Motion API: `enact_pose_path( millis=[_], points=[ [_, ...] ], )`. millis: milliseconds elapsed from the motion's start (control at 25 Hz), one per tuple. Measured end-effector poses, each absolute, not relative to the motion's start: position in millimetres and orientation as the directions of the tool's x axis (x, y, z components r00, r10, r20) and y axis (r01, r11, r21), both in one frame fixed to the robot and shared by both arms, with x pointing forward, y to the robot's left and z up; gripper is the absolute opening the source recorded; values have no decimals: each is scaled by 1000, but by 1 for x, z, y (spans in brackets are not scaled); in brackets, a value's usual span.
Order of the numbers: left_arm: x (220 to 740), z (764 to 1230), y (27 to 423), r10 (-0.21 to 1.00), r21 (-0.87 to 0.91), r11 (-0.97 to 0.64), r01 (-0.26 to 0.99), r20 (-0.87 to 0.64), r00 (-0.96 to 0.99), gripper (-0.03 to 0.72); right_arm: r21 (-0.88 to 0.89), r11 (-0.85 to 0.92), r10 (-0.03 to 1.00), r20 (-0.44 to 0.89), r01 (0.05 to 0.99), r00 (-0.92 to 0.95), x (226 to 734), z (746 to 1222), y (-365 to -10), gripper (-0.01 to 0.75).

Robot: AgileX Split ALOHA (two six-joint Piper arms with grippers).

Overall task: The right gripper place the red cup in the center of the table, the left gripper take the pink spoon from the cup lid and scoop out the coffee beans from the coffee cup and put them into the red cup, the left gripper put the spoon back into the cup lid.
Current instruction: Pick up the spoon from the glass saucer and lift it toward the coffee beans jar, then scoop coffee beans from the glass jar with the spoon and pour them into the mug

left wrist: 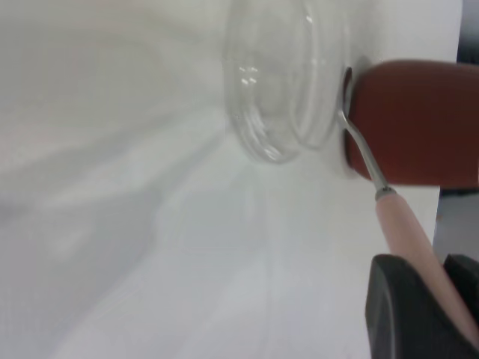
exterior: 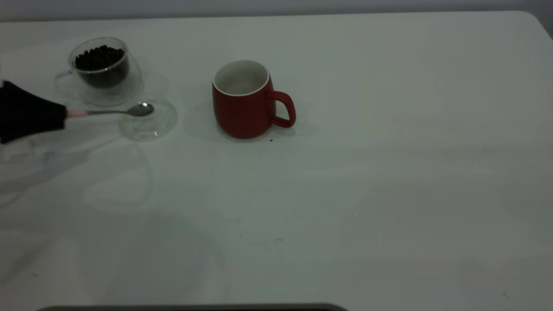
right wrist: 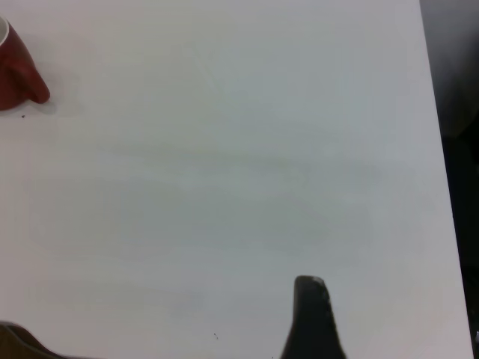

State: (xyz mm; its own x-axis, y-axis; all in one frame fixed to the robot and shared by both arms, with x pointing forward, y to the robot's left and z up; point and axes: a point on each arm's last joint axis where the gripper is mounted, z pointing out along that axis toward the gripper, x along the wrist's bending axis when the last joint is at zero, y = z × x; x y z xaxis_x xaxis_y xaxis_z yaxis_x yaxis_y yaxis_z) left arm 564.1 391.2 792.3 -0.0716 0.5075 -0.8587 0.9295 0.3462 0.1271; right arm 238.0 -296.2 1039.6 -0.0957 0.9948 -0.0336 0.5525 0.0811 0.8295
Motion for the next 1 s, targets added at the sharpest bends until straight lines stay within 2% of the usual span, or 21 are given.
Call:
enact_pose_path(
  millis=[240,400,520,1000],
  points=[
    [576,862,403,620,324,306,895,-781,71,123,830,81,995,-34,553,-96,238,1040,-296,586],
    [581,888,410,711,416,307,856,-698,85,123,830,81,995,-34,553,-96,238,1040,-296,586],
    [587,886,416,741,435,296,851,-666,83,123,830,81,995,-34,553,-96,238,1040,-296,586],
    [609,849,428,734,411,288,865,-675,76,123,830,81,995,-34,553,-96,238,1040,-296,586]
  ],
)
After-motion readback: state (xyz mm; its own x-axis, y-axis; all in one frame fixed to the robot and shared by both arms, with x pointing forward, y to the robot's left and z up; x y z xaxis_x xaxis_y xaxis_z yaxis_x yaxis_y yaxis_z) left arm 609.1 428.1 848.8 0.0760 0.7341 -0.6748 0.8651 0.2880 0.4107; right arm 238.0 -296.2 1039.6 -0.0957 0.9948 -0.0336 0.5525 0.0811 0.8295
